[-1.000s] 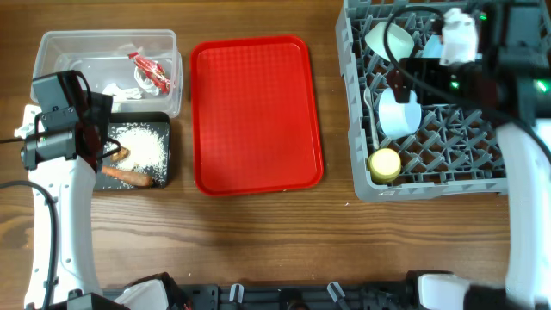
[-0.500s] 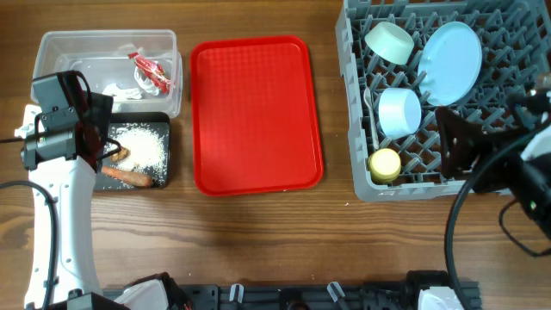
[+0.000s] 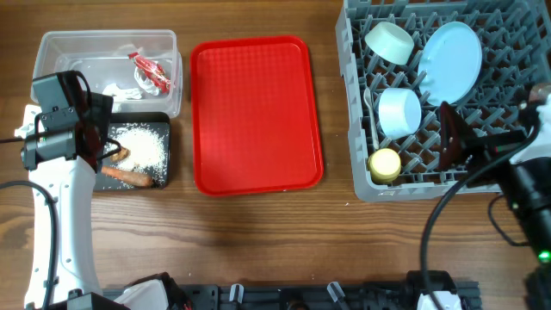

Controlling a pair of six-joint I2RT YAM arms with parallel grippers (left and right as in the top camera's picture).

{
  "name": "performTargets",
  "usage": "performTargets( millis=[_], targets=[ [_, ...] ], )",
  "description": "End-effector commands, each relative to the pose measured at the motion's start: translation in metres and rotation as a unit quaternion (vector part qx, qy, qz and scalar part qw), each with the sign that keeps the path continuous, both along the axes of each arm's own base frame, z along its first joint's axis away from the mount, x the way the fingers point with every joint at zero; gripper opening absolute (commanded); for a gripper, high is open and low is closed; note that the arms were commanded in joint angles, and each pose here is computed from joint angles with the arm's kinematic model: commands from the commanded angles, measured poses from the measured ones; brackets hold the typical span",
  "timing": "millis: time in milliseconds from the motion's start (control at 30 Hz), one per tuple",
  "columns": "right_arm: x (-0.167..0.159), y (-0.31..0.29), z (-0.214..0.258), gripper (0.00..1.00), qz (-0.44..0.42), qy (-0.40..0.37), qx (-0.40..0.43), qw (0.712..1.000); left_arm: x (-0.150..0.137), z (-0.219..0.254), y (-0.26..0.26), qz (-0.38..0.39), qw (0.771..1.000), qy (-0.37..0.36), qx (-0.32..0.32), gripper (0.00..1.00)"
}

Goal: Sort waste into correct bins and load items into the dishwasher rack

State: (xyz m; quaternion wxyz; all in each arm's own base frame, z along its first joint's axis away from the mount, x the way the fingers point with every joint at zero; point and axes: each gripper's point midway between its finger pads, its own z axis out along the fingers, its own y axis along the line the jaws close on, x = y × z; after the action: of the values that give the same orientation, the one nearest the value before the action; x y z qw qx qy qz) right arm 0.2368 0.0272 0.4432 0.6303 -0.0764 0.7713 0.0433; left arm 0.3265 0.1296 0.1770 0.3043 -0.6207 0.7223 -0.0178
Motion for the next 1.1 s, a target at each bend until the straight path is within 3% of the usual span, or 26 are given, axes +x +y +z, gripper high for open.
performTargets(
  millis=[0,233,500,833,1067],
  targets=[
    [0.003,0.004,-0.039,1.00,0.017,-0.027,-0.001,0.999,-0.002,0.005,0.005,0.000,1.000,0.000,0.014,1.00],
    [0.007,0.013,-0.131,1.00,0.050,-0.100,0.003,0.994,-0.002,0.005,0.005,0.000,1.000,0.000,0.014,1.00],
    [-0.002,0.014,-0.203,1.00,0.049,-0.150,0.045,0.986,-0.002,0.005,0.005,0.001,1.000,0.000,0.014,1.00],
    [0.007,0.000,-0.255,1.00,0.009,-0.125,0.031,0.992,-0.002,0.005,0.005,0.000,1.000,0.000,0.014,1.00],
    [0.008,-0.007,-0.264,1.00,-0.014,-0.106,0.030,0.994,-0.002,0.005,0.005,0.000,1.000,0.000,0.014,1.00]
  ],
)
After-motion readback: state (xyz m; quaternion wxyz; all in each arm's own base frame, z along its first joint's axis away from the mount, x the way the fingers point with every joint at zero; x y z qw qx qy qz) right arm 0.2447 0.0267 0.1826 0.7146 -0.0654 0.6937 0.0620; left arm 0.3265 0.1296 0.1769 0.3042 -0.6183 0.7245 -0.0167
